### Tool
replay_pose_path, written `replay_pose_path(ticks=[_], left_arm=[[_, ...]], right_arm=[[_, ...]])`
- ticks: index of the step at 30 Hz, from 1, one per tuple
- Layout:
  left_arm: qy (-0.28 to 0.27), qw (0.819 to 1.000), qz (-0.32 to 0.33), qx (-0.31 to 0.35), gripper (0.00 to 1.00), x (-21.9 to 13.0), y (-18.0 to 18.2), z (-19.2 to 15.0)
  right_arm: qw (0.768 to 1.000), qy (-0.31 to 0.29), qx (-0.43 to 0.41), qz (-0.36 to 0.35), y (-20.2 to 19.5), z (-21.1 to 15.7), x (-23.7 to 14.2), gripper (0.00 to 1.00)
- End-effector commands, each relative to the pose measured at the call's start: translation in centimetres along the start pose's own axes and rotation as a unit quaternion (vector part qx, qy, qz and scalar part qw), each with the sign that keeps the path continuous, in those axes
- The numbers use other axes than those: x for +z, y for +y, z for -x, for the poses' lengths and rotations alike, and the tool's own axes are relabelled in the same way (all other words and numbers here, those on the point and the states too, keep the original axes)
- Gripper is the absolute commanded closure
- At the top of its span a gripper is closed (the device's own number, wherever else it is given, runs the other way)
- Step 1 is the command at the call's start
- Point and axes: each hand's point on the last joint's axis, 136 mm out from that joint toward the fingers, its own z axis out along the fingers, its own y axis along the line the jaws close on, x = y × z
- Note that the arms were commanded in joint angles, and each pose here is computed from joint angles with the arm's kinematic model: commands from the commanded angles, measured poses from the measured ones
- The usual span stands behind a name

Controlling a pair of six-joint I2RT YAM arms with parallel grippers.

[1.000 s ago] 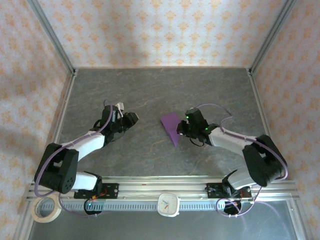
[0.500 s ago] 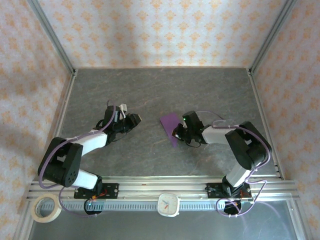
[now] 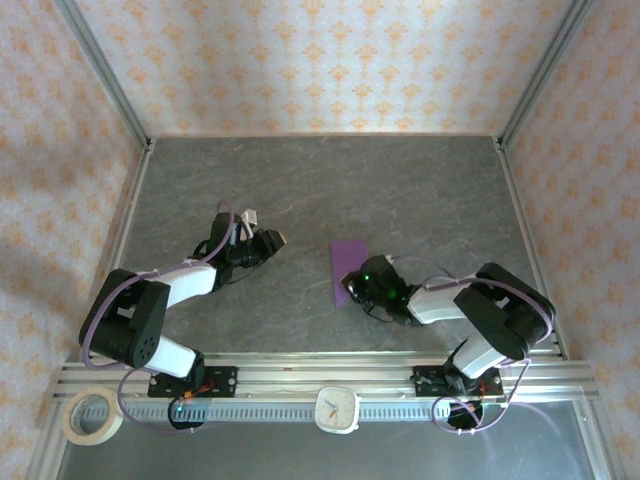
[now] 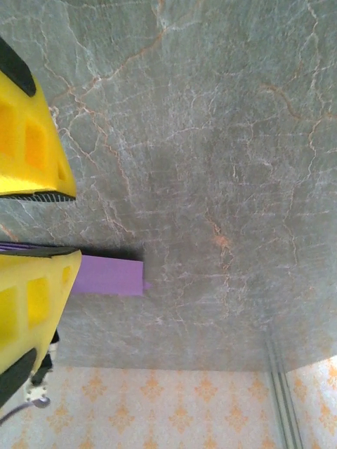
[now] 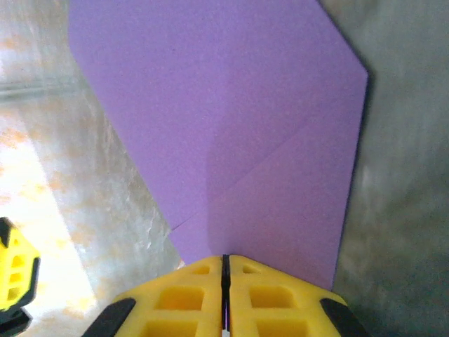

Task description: Fold a paper plane with a square sheet of paper (pick it up from the middle)

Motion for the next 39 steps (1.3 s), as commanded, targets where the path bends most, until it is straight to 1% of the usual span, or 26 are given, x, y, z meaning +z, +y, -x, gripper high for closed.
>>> replay_pose_path(ticks=[1,5,7,10,12,16,20,25,30,34,36,39], left_arm=[[0.010,1.000,-0.022,0.014,0.76,0.1,-1.0,-0.4],[0.018,0.999,-0.027,0.019,0.79,0.1,-1.3,-0.9],[0.024,0.999,-0.031,0.026,0.81,0.3,-1.8,-1.2],[0.039,0.997,-0.039,0.044,0.85,1.1,-3.0,-2.1],[0.056,0.996,-0.047,0.055,0.87,1.9,-4.2,-2.8],[0.097,0.990,-0.063,0.080,0.90,3.9,-6.5,-4.8],[0.132,0.985,-0.062,0.092,0.91,6.2,-7.3,-6.7],[0.169,0.978,-0.061,0.103,0.92,8.8,-7.9,-8.4],[0.183,0.977,-0.004,0.109,0.95,10.9,-5.9,-8.8],[0.181,0.977,0.017,0.108,0.96,11.3,-4.5,-9.0],[0.190,0.976,0.038,0.102,0.97,11.9,-2.5,-9.6],[0.196,0.974,0.056,0.100,0.98,12.1,-0.8,-10.2]], right_arm=[[0.992,-0.060,0.085,0.065,2.5,0.8,-0.6,0.89],[0.991,-0.065,0.057,0.103,6.2,0.4,-1.3,0.87],[0.992,-0.084,0.028,0.093,6.8,1.0,-1.8,0.84],[0.992,-0.109,-0.007,0.060,5.8,2.8,-2.5,0.79],[0.992,-0.115,-0.022,0.055,4.8,4.4,-3.2,0.72],[0.992,-0.124,-0.022,0.022,1.6,7.7,-4.4,0.63],[0.994,-0.098,-0.046,0.014,0.8,8.8,-4.8,0.60],[0.994,-0.042,-0.101,-0.014,1.1,7.7,-3.7,0.60],[0.994,-0.035,-0.105,-0.013,1.2,7.6,-3.4,0.61],[0.993,-0.026,-0.115,-0.017,1.3,7.4,-3.3,0.60],[0.993,-0.014,-0.116,-0.024,1.0,7.0,-3.1,0.60],[0.991,0.016,-0.127,-0.035,0.5,6.1,-2.9,0.61]])
